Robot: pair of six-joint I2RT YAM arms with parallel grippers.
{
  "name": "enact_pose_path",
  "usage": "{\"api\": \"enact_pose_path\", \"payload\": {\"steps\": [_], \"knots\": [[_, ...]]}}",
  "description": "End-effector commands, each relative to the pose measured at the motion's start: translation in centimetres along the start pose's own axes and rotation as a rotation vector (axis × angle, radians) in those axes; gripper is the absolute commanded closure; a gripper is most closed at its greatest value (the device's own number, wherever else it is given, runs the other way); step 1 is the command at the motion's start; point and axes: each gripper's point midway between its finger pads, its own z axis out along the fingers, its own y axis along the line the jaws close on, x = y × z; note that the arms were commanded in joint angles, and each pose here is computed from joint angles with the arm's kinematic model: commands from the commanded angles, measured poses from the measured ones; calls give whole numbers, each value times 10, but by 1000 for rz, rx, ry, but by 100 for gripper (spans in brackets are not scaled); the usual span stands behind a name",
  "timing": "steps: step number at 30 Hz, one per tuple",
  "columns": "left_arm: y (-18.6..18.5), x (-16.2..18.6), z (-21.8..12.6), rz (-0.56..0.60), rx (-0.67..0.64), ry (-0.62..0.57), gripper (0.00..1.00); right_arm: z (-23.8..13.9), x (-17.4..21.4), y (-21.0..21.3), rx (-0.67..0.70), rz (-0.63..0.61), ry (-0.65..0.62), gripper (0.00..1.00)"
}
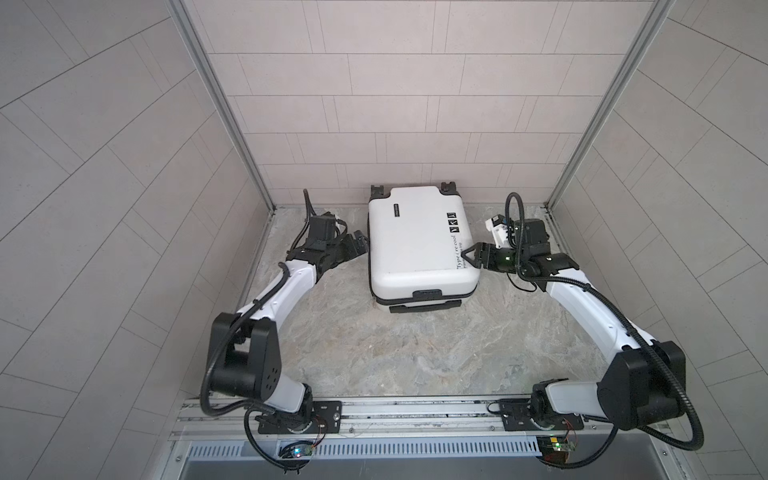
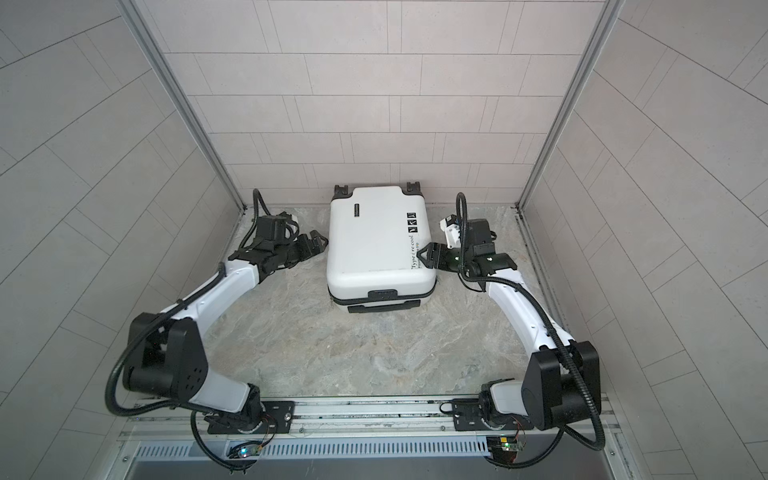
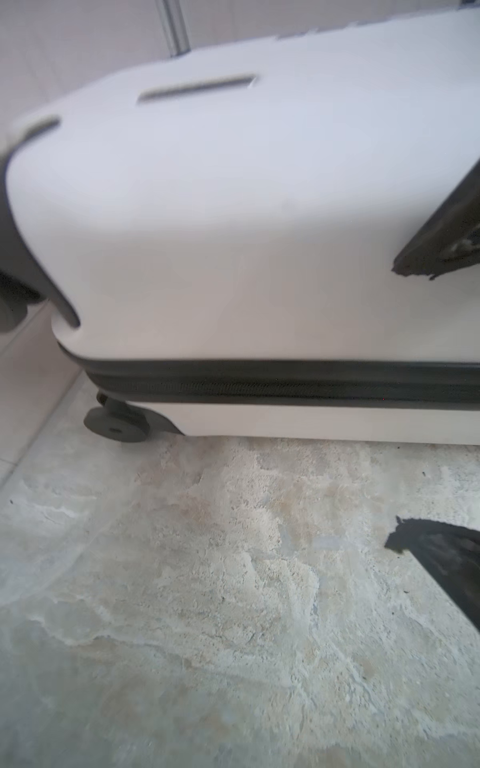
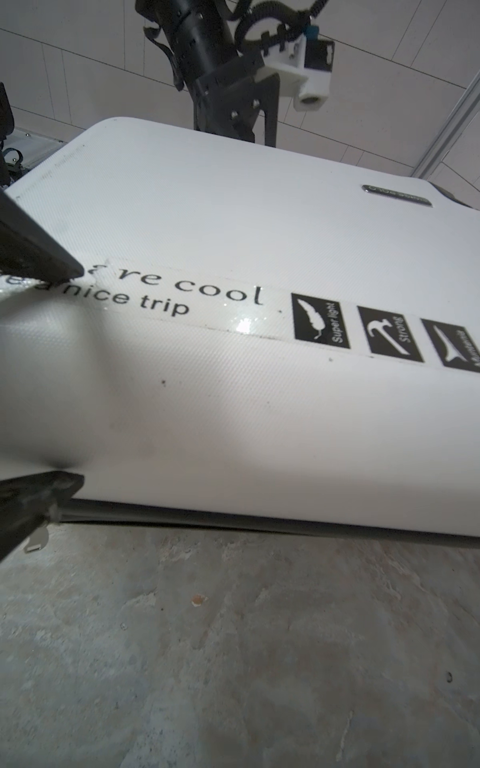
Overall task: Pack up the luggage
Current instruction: 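Open both grippers and draw them back from the suitcase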
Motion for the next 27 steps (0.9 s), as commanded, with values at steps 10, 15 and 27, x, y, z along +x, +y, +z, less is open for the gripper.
{"api": "enact_pose_path", "payload": {"steps": [10, 15, 27], "knots": [[12, 96, -51, 133, 23, -120, 13, -57, 33, -24, 192, -6, -42, 28], [38, 117, -47, 56, -60, -176, 13, -59, 59, -29, 177, 23, -49, 27], [14, 100, -16, 84, -62, -87, 13, -51, 111, -41, 181, 27, 30, 25]]}}
